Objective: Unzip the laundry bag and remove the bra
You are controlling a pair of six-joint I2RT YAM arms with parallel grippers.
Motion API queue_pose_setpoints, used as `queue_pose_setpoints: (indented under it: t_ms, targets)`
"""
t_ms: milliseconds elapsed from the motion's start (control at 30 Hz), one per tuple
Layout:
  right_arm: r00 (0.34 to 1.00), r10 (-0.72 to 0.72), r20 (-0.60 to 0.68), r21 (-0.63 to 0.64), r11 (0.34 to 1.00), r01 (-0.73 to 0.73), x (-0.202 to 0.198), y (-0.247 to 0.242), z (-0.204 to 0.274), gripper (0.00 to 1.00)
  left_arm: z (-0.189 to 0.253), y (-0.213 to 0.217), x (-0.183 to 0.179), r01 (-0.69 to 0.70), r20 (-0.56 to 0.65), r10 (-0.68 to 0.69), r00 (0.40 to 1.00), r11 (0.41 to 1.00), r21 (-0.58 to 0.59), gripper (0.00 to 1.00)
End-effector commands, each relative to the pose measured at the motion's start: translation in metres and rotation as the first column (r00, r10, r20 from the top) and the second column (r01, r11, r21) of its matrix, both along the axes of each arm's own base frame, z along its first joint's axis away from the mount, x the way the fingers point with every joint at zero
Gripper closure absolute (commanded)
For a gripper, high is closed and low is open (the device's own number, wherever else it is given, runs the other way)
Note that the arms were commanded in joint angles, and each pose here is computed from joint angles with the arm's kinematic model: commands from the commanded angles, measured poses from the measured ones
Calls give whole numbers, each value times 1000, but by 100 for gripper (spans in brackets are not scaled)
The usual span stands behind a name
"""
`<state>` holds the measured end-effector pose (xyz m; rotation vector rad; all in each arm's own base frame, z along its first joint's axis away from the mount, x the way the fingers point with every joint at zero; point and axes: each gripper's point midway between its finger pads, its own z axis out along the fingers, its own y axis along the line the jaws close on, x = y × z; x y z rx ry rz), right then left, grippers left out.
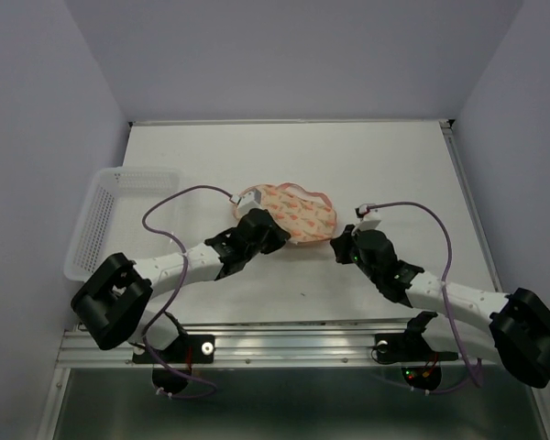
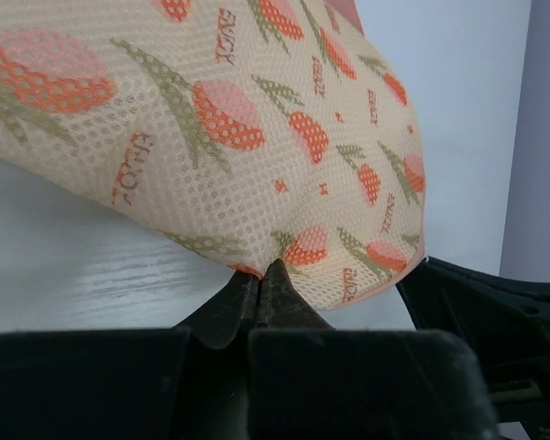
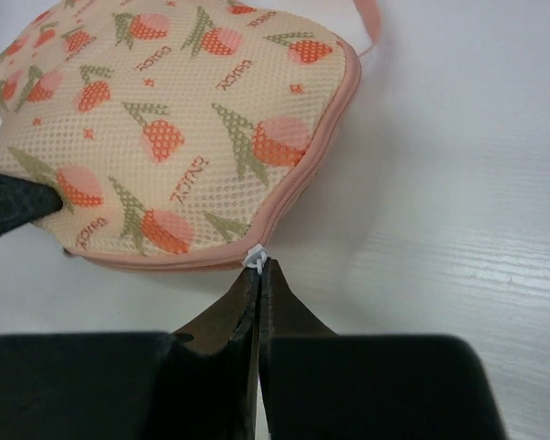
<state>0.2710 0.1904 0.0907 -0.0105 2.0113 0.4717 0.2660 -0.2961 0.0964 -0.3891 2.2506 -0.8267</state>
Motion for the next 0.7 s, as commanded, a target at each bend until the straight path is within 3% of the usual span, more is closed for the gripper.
queue_pose_setpoints:
  t_ms: [0, 100, 200, 300, 333, 467, 533, 667]
  targets:
    - [989, -148, -8, -80, 986, 147, 3, -41, -11, 99, -28, 84, 18, -112, 23, 110, 994, 959, 262, 100]
    - [996, -94, -2, -84, 992, 94, -1, -37, -8, 99, -28, 94, 31, -130, 27, 127, 991, 957, 261, 100]
    - [1000, -4, -11, -63, 998, 3, -8, -23, -6, 99, -27, 91, 43, -120, 18, 119, 993, 962, 245, 86]
    - [995, 93, -24, -15, 995, -94, -13, -3, -3, 99, -22, 71, 49, -74, 13, 73, 997, 981, 177, 61]
    - [991, 125, -40, 1, 992, -125, -16, 4, -6, 99, -19, 65, 52, -65, 20, 62, 998, 986, 154, 49]
    - [986, 159, -54, 45, 987, -157, -15, 18, -11, 99, -11, 51, 47, -39, 8, 38, 999, 998, 56, 15]
    - [984, 170, -48, 72, 983, -166, -14, 26, -9, 99, -10, 49, 40, -50, -5, 50, 999, 999, -5, 6]
    - [982, 179, -68, 81, 982, -173, -12, 38, -18, 99, 3, 34, 19, -43, -13, 41, 999, 992, -120, 5]
